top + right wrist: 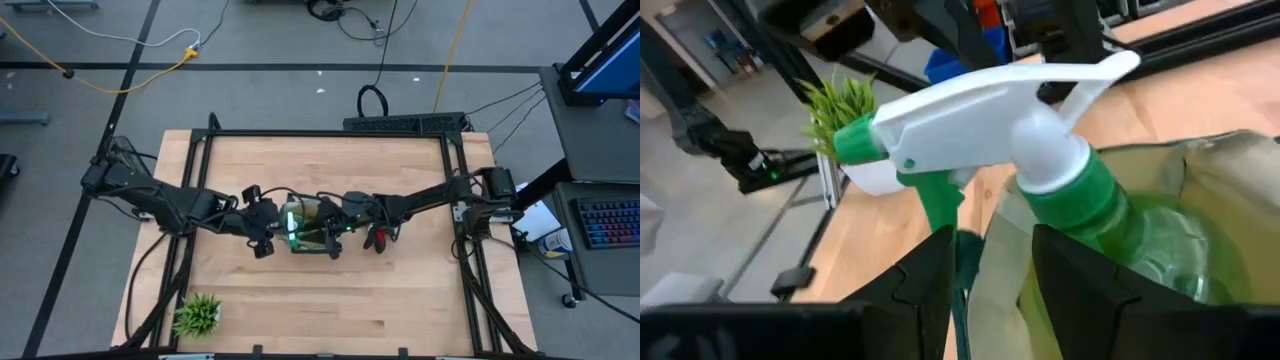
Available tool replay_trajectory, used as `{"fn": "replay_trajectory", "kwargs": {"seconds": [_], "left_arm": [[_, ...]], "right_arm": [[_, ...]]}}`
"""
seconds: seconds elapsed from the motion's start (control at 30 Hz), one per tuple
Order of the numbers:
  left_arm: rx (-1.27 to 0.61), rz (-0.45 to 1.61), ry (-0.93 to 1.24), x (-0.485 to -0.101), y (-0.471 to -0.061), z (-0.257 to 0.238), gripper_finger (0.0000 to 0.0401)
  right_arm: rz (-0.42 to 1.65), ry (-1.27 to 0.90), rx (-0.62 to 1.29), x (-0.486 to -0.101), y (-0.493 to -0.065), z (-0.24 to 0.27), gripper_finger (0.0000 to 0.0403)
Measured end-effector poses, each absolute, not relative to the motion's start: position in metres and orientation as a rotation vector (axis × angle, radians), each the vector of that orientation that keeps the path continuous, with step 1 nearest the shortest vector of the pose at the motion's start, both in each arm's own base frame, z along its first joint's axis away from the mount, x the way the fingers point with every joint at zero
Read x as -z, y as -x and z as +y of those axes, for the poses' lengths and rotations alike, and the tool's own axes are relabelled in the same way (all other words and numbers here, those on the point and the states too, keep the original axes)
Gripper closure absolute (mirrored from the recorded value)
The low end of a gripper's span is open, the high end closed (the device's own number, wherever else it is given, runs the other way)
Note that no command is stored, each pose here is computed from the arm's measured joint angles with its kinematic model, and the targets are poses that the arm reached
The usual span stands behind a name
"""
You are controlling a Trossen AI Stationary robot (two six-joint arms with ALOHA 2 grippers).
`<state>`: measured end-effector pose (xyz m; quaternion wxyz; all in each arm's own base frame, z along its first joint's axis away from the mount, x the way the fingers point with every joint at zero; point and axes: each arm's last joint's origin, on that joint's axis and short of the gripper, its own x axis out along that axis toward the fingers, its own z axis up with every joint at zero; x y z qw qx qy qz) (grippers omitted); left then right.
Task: Pick & Place Garden tools in Gardening bag
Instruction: Put the green sprayer into the green gardening bag
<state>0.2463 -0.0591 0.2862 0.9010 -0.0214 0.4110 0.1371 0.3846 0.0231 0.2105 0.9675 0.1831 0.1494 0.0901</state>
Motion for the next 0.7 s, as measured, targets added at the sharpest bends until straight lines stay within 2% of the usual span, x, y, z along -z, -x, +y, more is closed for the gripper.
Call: {"fn": "replay_trajectory", "kwargs": {"seconds": [0.37,0.7], "left_arm": [[-0.188,0.862,-0.241,-0.287,-0.244,-0.068,0.0242],[-0.065,0.859,-0.598,-0.288,-0.241,-0.078,0.0242]], "right_arm": [[0.369,-0.353,-0.178,-0.214,-0.378,0.026,0.0273],[0.35,-0.176,-0.263,-0.215,-0.376,0.046,0.0273]]}}
